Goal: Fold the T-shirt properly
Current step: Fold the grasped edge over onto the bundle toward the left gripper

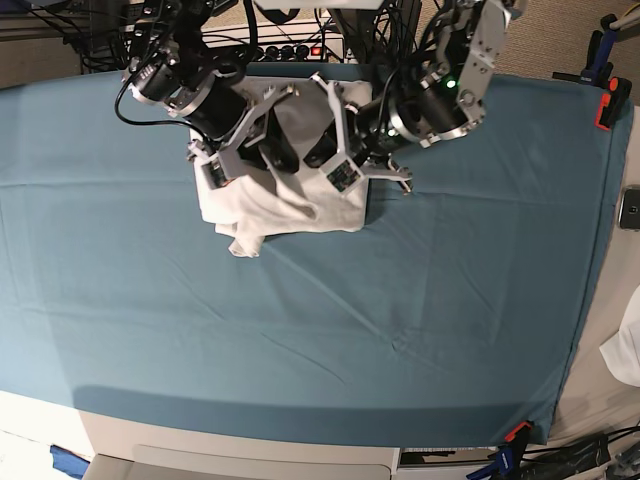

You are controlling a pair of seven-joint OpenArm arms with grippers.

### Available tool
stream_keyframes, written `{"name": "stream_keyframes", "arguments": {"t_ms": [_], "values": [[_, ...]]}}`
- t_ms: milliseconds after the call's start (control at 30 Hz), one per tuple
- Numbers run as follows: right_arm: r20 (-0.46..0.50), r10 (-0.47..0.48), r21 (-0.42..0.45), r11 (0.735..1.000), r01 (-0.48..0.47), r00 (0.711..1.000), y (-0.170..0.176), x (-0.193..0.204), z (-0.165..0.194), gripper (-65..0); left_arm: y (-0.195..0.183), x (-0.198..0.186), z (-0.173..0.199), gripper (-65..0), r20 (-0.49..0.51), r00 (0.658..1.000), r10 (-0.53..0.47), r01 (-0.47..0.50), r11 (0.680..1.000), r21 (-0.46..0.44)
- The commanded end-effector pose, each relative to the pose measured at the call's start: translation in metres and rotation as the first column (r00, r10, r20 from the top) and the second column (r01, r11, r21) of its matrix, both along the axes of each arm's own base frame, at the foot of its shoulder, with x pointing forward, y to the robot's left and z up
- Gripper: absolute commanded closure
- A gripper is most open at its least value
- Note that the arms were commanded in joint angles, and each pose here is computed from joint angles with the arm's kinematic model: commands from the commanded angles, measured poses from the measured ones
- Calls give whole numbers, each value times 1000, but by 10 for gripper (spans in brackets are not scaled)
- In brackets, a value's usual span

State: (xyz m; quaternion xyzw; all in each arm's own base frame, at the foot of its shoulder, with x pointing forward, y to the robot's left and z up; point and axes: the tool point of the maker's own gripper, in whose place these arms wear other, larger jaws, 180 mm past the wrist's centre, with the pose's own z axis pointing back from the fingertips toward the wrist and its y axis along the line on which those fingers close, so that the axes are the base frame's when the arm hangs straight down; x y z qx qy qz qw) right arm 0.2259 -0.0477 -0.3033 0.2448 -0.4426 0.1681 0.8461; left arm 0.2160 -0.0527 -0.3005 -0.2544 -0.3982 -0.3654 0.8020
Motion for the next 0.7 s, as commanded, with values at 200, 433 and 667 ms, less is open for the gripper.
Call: {"name": "stream_keyframes", "arguments": {"t_ms": [200, 433, 667], "values": [[21, -19, 82, 996, 17, 1000, 10, 27, -2, 0, 25, -20, 2, 0, 43, 999, -26, 23, 997, 77], [-28, 39, 142, 989, -34, 999, 39, 33, -17, 0, 29, -26, 0, 0, 34, 999, -34, 31, 996, 87], [-35, 105, 86, 991, -102, 994, 57, 27, -23, 0, 29, -26, 0, 0, 34, 999, -34, 31, 996, 87]]}}
